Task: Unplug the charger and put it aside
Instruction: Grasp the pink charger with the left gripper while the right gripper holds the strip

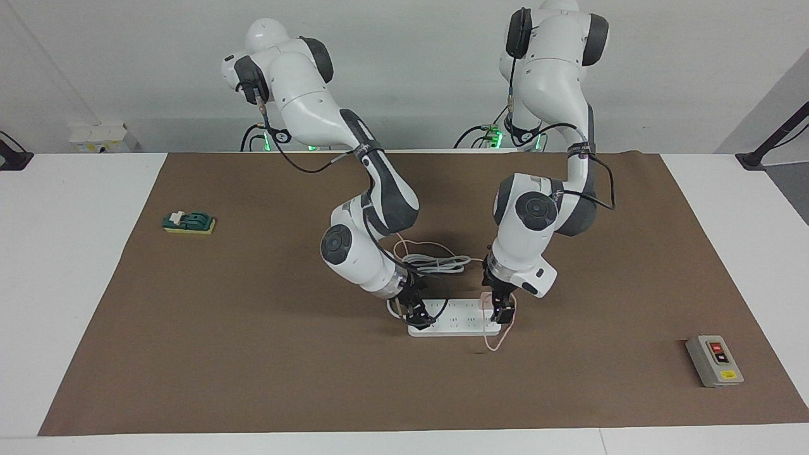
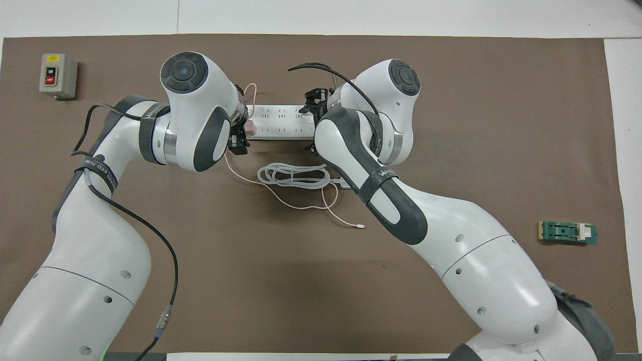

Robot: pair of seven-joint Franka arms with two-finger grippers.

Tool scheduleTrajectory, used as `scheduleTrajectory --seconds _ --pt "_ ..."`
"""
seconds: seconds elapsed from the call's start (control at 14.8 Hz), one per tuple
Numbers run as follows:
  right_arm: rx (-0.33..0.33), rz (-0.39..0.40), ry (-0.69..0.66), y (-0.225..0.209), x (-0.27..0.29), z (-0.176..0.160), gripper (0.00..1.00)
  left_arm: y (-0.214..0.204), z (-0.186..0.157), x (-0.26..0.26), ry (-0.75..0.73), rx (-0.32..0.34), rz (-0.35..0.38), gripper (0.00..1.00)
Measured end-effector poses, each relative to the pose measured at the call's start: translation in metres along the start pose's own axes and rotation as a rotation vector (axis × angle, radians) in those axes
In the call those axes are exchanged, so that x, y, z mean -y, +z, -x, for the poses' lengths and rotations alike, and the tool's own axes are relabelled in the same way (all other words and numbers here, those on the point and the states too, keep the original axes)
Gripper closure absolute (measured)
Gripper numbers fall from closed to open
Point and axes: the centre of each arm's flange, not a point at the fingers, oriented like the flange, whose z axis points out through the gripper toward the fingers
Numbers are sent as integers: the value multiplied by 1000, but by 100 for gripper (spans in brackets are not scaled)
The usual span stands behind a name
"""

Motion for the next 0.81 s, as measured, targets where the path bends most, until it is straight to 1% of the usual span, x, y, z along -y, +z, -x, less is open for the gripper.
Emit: scheduleTrajectory --seconds 0.07,0.13,0.2,0.34,0.47,0.67,0.74,0.81 --pt "-7 -1 -5 -1 3 -2 0 -1 0 0 0 1 1 4" --pt "-13 -4 -8 -1 6 -5 0 -2 0 0 0 1 3 7" --pt "-16 -8 -10 0 8 -7 0 -3 0 0 0 2 3 7" --pt "-24 -14 -20 1 12 -8 0 -4 0 1 0 2 4 11" --pt "-31 -17 -27 2 14 -8 0 -3 0 1 0 2 3 32" --pt "-41 -15 -33 6 15 -12 0 -3 0 1 0 1 3 33" --pt "-41 -15 -33 7 15 -12 0 -3 0 1 0 1 3 41" --pt "-41 -15 -33 7 16 -12 0 -3 0 1 0 1 3 52"
